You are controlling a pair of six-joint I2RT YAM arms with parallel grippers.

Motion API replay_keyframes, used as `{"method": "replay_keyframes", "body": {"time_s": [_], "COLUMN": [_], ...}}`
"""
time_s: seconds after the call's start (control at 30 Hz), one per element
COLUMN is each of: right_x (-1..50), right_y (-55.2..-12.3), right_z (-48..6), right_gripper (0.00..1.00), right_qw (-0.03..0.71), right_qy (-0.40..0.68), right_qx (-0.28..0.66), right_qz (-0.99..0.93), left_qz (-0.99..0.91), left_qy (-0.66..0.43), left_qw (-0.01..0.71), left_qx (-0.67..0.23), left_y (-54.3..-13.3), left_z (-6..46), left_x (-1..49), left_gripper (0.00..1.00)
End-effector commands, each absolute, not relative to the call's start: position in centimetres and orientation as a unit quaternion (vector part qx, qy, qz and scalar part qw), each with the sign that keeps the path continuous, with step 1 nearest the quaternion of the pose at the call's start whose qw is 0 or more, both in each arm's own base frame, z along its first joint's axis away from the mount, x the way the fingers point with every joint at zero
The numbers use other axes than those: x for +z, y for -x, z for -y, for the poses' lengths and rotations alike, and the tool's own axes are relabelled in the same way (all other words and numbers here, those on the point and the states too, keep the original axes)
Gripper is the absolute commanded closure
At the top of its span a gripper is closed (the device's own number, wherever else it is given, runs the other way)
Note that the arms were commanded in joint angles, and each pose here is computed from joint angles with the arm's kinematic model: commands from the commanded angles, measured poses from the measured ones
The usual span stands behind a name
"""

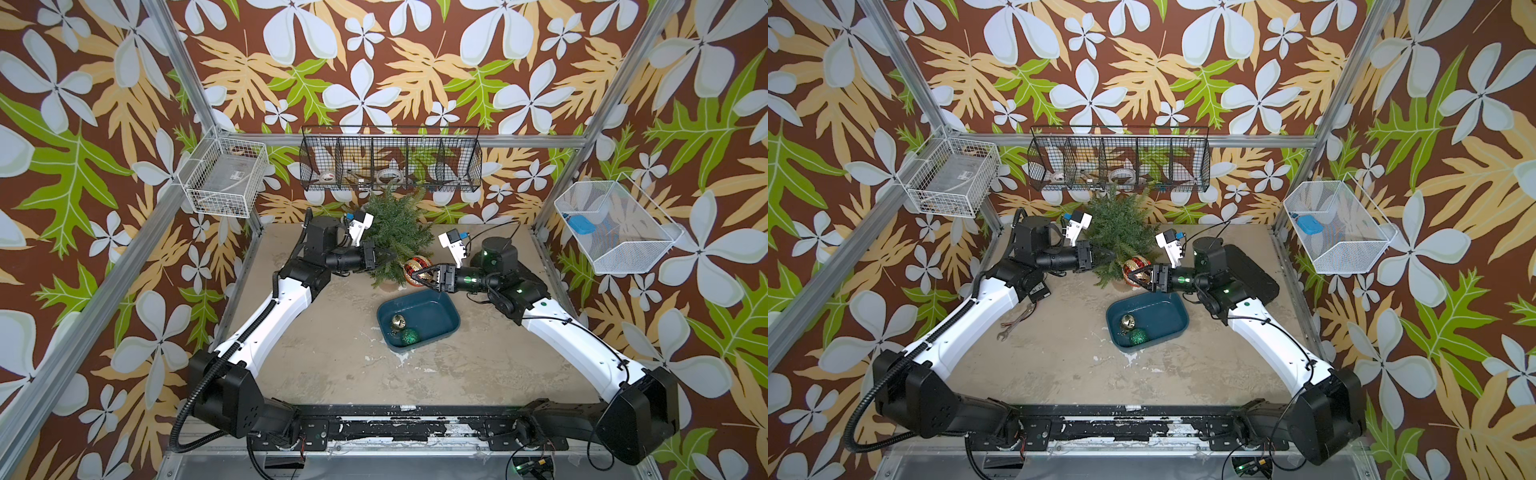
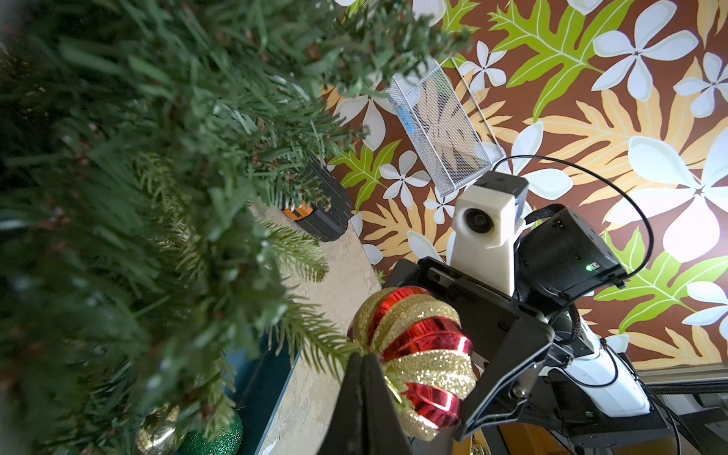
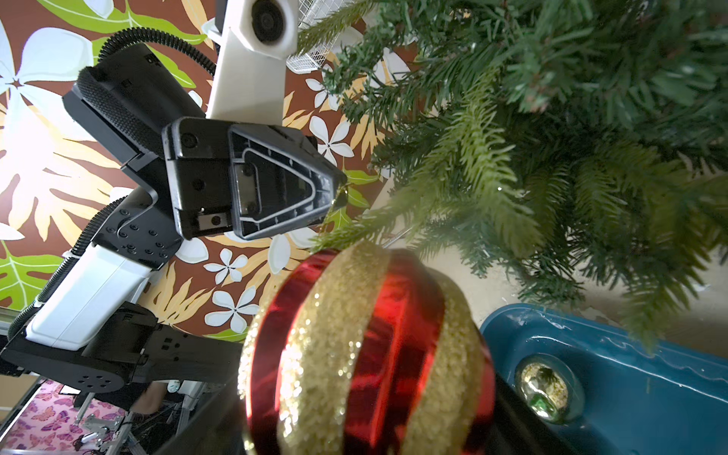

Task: Decorate the small christmas tree with ornaments
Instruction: Hang an ornament on the christmas tree.

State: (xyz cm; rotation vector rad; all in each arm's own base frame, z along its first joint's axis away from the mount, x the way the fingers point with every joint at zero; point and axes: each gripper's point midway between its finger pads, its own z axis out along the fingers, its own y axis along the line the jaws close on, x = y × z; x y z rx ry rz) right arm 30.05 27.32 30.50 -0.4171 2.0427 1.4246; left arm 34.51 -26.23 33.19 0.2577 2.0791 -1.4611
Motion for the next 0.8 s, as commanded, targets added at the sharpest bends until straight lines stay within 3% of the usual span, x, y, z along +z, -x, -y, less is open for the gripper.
{"method": "replay_keyframes", "body": {"time_s": [0.0, 0.17, 0.3, 0.57, 0.77], "right_x": [31.1, 31.4, 31.3, 30.6, 31.0], "right_y": [-30.5, -30.4, -30.5, -30.2, -30.1], "right_z": [-27.2, -27.3, -27.3, -27.2, -27.2], "right_gripper": [0.24, 0.24, 0.24, 0.24, 0.24], "right_qw": [0.32, 0.32, 0.319, 0.313, 0.316], "right_qy": [0.157, 0.16, 0.161, 0.156, 0.158], "right_qx": [0.535, 0.536, 0.535, 0.537, 0.54], "right_qz": [-0.766, -0.765, -0.765, -0.768, -0.764], "left_qz": [-0.77, -0.766, -0.764, -0.755, -0.761], "left_qy": [-0.1, -0.1, -0.098, -0.097, -0.112], "left_qw": [0.298, 0.303, 0.303, 0.314, 0.305], "left_qx": [-0.556, -0.559, -0.561, -0.567, -0.562], "left_y": [-34.3, -33.6, -33.3, -33.0, -32.7], "left_z": [26.2, 26.0, 25.9, 25.8, 27.6], "left_x": [33.9, 34.3, 34.3, 35.3, 34.8], "left_gripper": [0.83, 0.61, 0.61, 0.43, 0.41]}}
